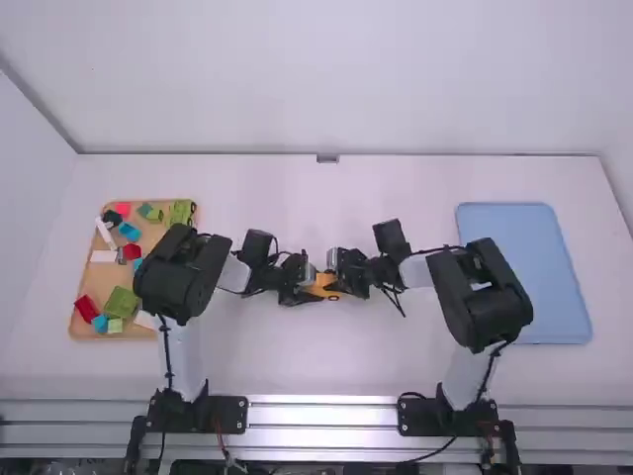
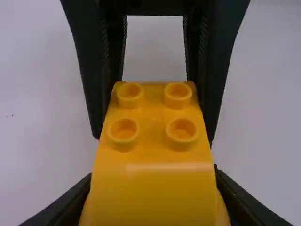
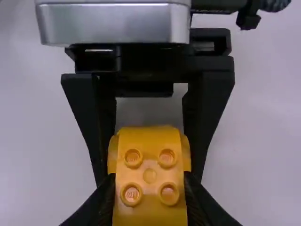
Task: Assemble lego blocks to make yellow taxi
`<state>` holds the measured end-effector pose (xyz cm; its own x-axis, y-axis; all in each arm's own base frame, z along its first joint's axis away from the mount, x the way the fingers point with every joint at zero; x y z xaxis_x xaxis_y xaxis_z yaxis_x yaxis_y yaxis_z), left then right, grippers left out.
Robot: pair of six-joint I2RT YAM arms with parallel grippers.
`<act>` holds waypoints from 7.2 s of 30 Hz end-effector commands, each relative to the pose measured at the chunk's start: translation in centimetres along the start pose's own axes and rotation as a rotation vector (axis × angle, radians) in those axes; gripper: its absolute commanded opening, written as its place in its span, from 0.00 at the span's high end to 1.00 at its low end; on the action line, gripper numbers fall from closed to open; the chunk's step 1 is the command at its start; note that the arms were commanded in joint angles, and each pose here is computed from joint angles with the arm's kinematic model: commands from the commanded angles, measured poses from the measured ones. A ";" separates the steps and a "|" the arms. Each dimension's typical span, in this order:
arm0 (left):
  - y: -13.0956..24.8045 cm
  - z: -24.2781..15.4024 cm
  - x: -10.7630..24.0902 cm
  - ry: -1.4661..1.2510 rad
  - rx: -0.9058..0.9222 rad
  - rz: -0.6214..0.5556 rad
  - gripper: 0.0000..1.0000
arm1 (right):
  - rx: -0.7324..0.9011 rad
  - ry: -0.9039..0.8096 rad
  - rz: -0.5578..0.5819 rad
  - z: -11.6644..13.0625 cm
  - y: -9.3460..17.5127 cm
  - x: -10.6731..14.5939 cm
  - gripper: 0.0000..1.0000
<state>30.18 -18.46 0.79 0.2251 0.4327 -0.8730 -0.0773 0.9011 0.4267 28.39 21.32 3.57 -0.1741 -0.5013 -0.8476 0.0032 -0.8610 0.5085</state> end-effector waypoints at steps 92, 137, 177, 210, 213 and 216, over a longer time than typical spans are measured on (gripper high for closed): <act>17.1 4.0 -13.7 0.185 -0.698 0.399 0.01 | 0.599 -0.638 0.949 -10.0 18.2 2.1 0.93; 17.6 6.9 -15.0 0.441 -0.971 0.285 0.01 | 1.183 -0.730 0.107 -5.3 30.6 -3.6 0.02; 22.9 -6.4 -5.4 0.628 -1.347 0.261 0.65 | 1.366 -0.665 -0.456 5.3 27.1 -3.6 0.65; 23.6 -7.4 -7.1 0.447 -1.463 0.073 1.00 | 1.390 -0.560 -0.575 8.3 23.6 3.0 1.00; 23.6 -7.4 -7.1 0.447 -1.463 0.073 1.00 | 1.394 -0.539 -0.597 8.5 23.9 2.6 1.00; 23.6 -7.4 -7.1 0.447 -1.463 0.073 1.00 | 1.398 -0.520 -0.618 8.6 24.1 2.2 1.00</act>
<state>19.59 -0.02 15.66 -0.0967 0.2071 -0.9735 -0.9951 0.0004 0.0989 19.63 0.17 15.56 -0.1085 0.2053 -0.9727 -0.9941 -0.0152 0.1076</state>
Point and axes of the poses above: each hand's point on the last joint's axis, 136 mm out from that joint toward the fingers, its own y axis back along the fingers, its own z axis along the line the jaws close on, x = y × z, the point moved 5 cm from there along y, back along the fingers, and after that the axes turned 12 degrees about -y, right-handed, at the moved point
